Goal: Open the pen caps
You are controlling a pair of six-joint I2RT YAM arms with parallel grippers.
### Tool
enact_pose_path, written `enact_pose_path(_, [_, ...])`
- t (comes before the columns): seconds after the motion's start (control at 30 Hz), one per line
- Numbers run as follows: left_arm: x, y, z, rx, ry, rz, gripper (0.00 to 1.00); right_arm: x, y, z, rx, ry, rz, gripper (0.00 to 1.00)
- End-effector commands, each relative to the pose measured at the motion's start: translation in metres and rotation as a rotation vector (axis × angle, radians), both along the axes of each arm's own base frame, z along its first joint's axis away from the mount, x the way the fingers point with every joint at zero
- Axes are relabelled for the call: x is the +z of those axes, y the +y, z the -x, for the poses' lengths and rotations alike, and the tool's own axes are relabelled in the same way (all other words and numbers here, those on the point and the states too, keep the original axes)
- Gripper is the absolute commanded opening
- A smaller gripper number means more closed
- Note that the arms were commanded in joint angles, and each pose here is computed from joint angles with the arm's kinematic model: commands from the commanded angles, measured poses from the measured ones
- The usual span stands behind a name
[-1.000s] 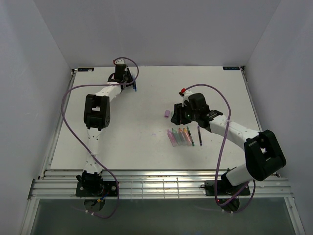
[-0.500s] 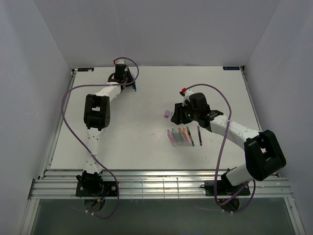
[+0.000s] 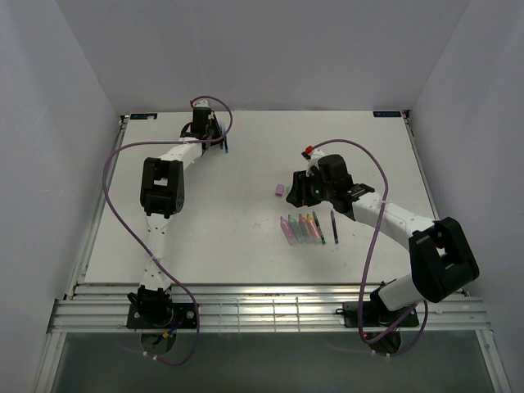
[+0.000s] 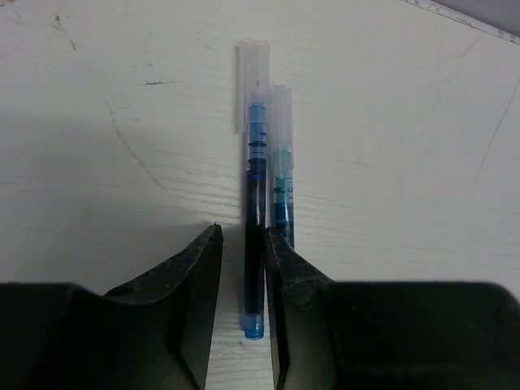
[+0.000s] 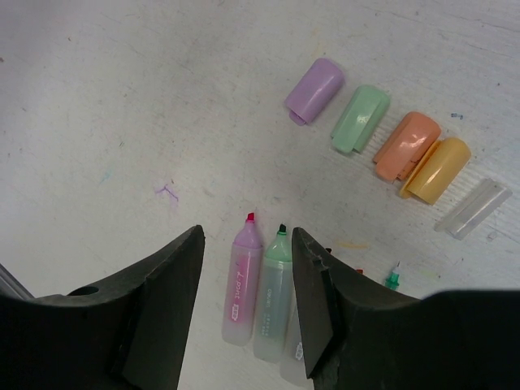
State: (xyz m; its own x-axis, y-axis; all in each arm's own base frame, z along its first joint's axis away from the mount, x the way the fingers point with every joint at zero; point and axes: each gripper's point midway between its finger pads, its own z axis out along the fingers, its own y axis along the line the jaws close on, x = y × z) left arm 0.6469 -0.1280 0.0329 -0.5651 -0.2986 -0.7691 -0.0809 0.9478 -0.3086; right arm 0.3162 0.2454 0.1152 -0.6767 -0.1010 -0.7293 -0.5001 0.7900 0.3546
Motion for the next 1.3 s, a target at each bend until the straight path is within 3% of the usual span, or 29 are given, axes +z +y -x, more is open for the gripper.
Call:
enact_pose_path(0.0, [0.002,0.003,-0.002,-0.01,-0.001,-0.02,0.38,0.017,0.002,-0.003,0.003,-0.05,-0.044,0.54])
enact_pose_path(0.7, [-0.024,0.033,0.009,0.017,0.089,-0.212,0.32,0.018,-0.002,-0.003,-0.005,-0.055,-0.053,0.54])
enact_pose_path(0.93, [-0.035,0.041,0.021,0.051,0.132,-0.225,0.23,0.023,-0.001,-0.003,-0.003,-0.062,-0.059,0.54])
enact_pose_path(1.07, [-0.039,0.039,0.026,0.056,0.152,-0.207,0.13,0.026,-0.002,-0.003,-0.006,-0.07,-0.063,0.54])
enact_pose_path(1.17, [-0.035,0.043,0.029,0.091,0.153,-0.199,0.0,0.027,-0.001,-0.002,-0.002,-0.069,-0.067,0.54])
enact_pose_path(1.27, [-0.021,0.053,0.034,0.141,0.127,-0.209,0.0,0.031,0.0,-0.001,0.008,-0.072,-0.079,0.54])
